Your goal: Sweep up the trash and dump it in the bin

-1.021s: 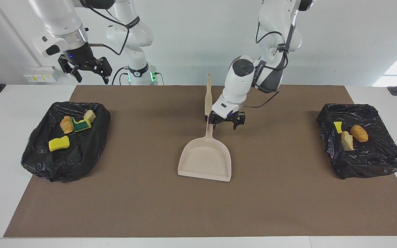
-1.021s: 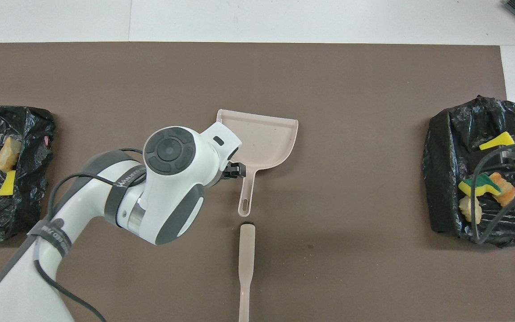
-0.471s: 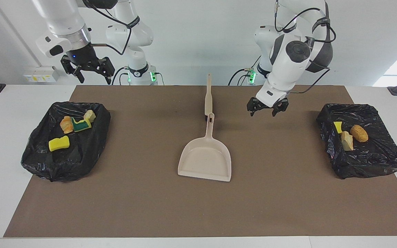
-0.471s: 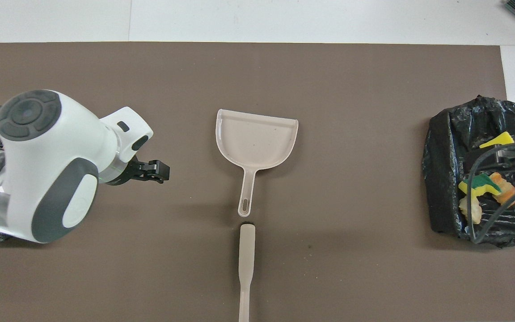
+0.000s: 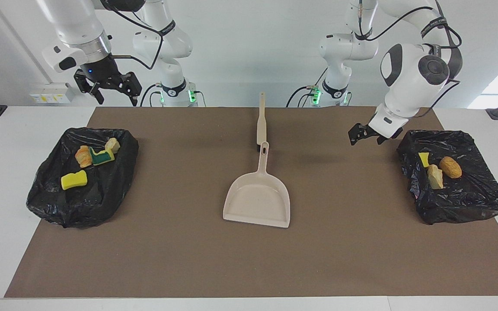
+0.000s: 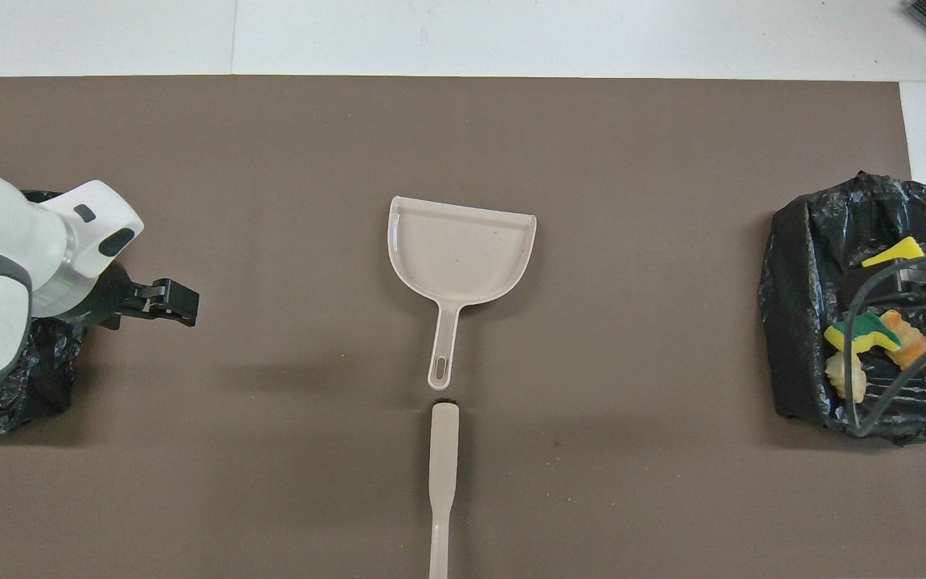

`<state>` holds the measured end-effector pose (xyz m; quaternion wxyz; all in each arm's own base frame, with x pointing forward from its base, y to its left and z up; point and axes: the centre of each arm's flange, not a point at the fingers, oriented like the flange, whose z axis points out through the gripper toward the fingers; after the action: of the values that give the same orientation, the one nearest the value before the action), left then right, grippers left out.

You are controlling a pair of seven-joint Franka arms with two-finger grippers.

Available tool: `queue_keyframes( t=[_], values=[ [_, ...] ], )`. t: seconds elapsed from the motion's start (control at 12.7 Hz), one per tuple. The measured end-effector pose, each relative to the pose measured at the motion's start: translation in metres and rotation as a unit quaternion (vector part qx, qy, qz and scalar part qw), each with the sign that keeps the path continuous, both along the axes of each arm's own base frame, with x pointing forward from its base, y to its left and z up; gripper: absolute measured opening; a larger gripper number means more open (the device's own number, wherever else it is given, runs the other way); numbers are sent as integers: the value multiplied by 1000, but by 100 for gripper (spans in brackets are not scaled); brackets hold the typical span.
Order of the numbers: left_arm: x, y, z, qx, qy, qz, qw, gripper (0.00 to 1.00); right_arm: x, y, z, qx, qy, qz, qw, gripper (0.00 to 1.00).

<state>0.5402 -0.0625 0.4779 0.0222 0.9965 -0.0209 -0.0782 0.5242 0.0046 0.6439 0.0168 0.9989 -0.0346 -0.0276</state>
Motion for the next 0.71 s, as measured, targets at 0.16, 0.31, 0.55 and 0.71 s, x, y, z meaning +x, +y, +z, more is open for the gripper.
queue_keyframes(
  t=[0.16, 0.31, 0.55, 0.71],
  values=[
    [1, 26, 5, -5, -6, -4, 1000, 100, 0, 0, 0, 0, -1, -6, 1000, 100],
    [0, 30, 22, -6, -22, -7, 1000, 100, 0, 0, 0, 0, -2, -7, 1000, 100],
    [-5, 22, 70, -6, -59, -15, 998, 100, 3, 0, 2, 0, -11, -7, 1000, 100],
    [-16, 22, 105, -6, -63, -17, 998, 100, 3, 0, 2, 0, -12, -8, 1000, 100]
  ],
)
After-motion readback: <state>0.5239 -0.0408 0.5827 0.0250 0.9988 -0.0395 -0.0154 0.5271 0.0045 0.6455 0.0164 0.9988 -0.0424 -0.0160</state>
